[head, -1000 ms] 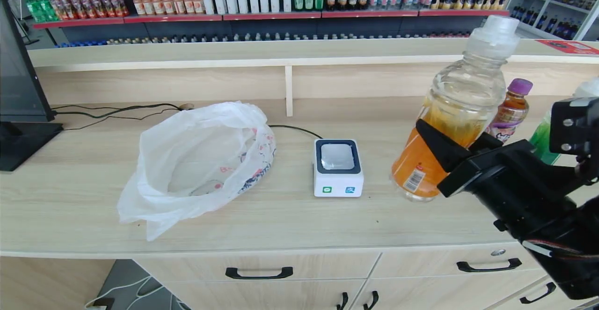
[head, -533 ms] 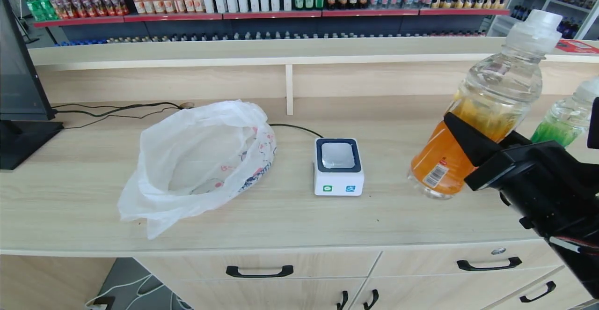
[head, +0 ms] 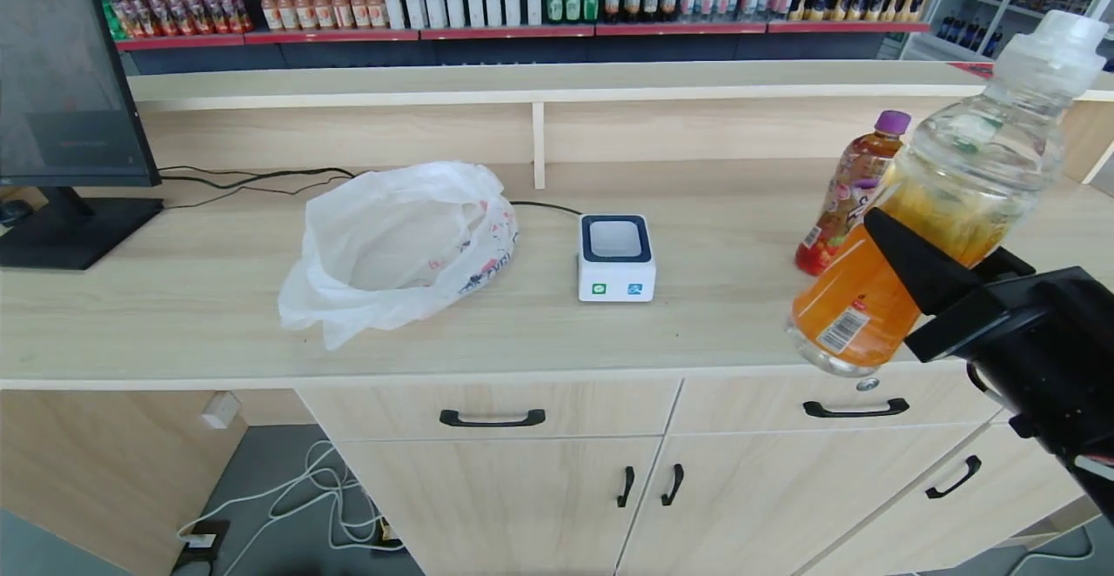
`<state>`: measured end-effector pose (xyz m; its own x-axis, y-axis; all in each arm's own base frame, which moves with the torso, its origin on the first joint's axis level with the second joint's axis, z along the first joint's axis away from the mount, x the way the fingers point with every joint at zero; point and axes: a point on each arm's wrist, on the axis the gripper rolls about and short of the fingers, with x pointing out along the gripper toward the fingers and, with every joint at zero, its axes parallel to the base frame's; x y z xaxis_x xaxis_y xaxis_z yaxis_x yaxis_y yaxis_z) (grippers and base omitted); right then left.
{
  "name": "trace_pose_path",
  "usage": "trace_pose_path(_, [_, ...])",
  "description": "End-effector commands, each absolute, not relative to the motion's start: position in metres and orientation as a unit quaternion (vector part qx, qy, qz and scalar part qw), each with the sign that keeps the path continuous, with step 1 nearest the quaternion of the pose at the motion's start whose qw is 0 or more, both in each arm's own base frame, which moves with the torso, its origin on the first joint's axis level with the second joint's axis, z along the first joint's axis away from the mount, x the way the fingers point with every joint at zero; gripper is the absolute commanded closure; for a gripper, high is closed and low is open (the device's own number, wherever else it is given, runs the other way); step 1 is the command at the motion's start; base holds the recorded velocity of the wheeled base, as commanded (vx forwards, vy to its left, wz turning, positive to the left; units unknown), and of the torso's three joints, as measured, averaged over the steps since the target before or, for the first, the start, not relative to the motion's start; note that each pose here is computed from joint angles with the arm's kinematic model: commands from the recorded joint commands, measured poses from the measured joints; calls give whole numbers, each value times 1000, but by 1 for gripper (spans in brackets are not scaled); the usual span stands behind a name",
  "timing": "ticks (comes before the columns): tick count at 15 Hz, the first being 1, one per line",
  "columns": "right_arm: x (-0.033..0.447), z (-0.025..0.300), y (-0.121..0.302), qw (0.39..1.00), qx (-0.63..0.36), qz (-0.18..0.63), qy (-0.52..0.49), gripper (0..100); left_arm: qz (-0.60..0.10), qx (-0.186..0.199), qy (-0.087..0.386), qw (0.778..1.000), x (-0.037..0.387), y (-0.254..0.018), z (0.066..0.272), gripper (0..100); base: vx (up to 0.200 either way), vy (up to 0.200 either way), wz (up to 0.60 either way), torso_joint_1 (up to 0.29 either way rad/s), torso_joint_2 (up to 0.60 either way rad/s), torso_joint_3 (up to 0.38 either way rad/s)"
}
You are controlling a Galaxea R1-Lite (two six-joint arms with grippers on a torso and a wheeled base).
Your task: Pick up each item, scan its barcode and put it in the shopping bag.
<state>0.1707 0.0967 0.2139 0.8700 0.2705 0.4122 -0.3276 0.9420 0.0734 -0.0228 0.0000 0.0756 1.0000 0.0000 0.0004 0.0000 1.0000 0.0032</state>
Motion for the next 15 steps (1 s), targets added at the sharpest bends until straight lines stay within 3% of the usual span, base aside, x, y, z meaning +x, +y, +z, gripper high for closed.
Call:
trace_pose_path(1, [170,214,96,964,70,155,-202,100,0,2,-1,1000,-23,0,76,0,0,200,0,-12,-17,12])
trace_pose_path(15, [172,211,97,966,66,153,-196,100,1,1,0,1000,-23,0,75,0,0,200,0,6,4,1])
